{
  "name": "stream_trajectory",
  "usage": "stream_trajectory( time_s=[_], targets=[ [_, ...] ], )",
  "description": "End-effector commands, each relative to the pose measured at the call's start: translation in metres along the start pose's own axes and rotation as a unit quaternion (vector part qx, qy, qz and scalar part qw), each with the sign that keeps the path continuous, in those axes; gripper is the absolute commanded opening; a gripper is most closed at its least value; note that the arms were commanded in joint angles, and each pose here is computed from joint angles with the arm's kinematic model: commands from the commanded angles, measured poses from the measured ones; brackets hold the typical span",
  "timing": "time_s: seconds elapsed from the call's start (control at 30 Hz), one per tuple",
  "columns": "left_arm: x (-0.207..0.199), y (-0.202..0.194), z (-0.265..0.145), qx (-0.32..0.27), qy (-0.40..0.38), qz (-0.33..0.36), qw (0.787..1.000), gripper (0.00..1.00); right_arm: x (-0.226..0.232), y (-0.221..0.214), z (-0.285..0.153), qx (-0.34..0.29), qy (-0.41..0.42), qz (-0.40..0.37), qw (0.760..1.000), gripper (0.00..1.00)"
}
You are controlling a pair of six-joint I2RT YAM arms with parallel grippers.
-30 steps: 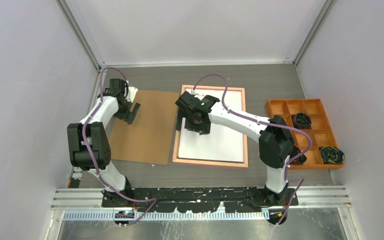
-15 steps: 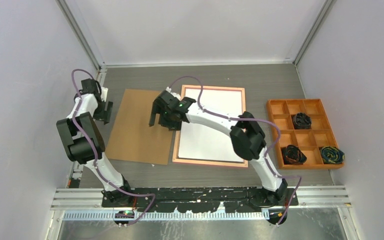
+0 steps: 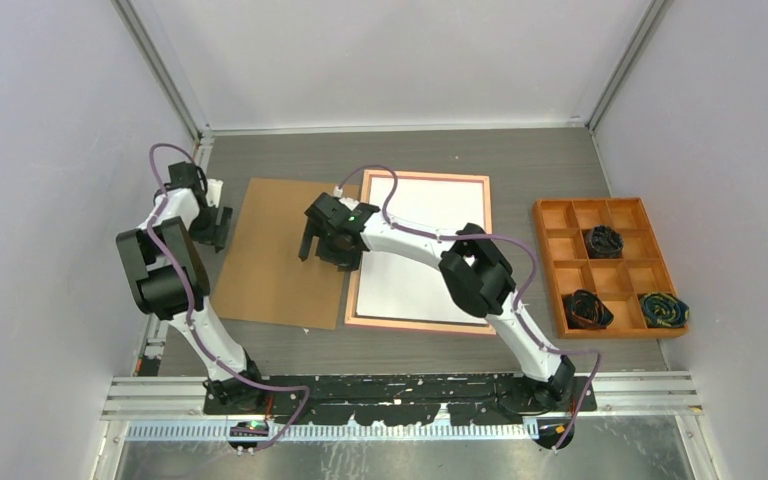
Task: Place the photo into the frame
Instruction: Move the photo frame to the center of the board.
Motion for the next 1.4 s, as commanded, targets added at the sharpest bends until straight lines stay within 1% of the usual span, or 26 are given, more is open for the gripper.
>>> stream_trajectory(
  time_s=[0.0, 0.23, 0.47, 0.67, 0.8, 1.03, 1.1, 1.17, 1.27, 1.37],
  targets=[
    [-0.012, 0.008, 0.005, -0.023, -0.016, 0.000, 1.000, 0.86, -0.016, 0.015, -0.008, -0.034, -0.021, 0.023, 0.999, 0.97],
    [-0.021, 0.015, 0.007, -0.023, -0.016, 0.008, 1.000, 0.85, -0.036, 0.021, -0.014, -0.052, -0.062, 0.007, 0.997, 0.98],
    [-0.023, 0.021, 0.008, -0.020, -0.005, 0.012, 1.000, 0.84, -0.037, 0.025, -0.024, -0.050, -0.053, -0.001, 0.997, 0.99],
    [-0.020, 0.021, 0.004, -0.024, 0.008, 0.017, 1.000, 0.84, -0.056, 0.034, -0.029, -0.054, -0.072, 0.011, 0.996, 0.99],
    [-0.020, 0.023, 0.001, -0.030, 0.006, 0.017, 0.999, 0.85, -0.060, 0.037, -0.027, -0.056, -0.073, 0.016, 0.996, 0.99],
    [-0.035, 0.030, 0.010, -0.025, -0.013, 0.024, 0.999, 0.84, -0.049, 0.029, -0.002, -0.017, -0.055, 0.033, 0.998, 0.98],
    [-0.040, 0.032, 0.016, -0.020, -0.025, 0.025, 0.999, 0.83, -0.045, 0.028, 0.003, -0.011, -0.048, 0.039, 0.998, 0.98],
    [-0.048, 0.033, 0.021, -0.012, -0.054, 0.022, 0.998, 0.82, -0.041, 0.026, 0.007, -0.005, -0.040, 0.046, 0.998, 0.97],
    [-0.059, 0.032, 0.029, -0.008, -0.083, 0.021, 0.996, 0.81, -0.033, 0.024, 0.011, 0.006, -0.017, 0.059, 0.998, 0.97],
    [-0.067, 0.030, 0.029, -0.010, -0.105, 0.020, 0.994, 0.80, -0.018, 0.019, 0.011, 0.035, 0.025, 0.077, 0.996, 0.97]
  ],
)
Point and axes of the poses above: each gripper's point midway between its finger pads, its own z axis out along the fingers, its own x axis along the line the jaws close on, y = z × x, the point moved 7 cm from there along -z, back along the fingers, and after that the axes turned 15 degrees about z, right-handed, at the moved point
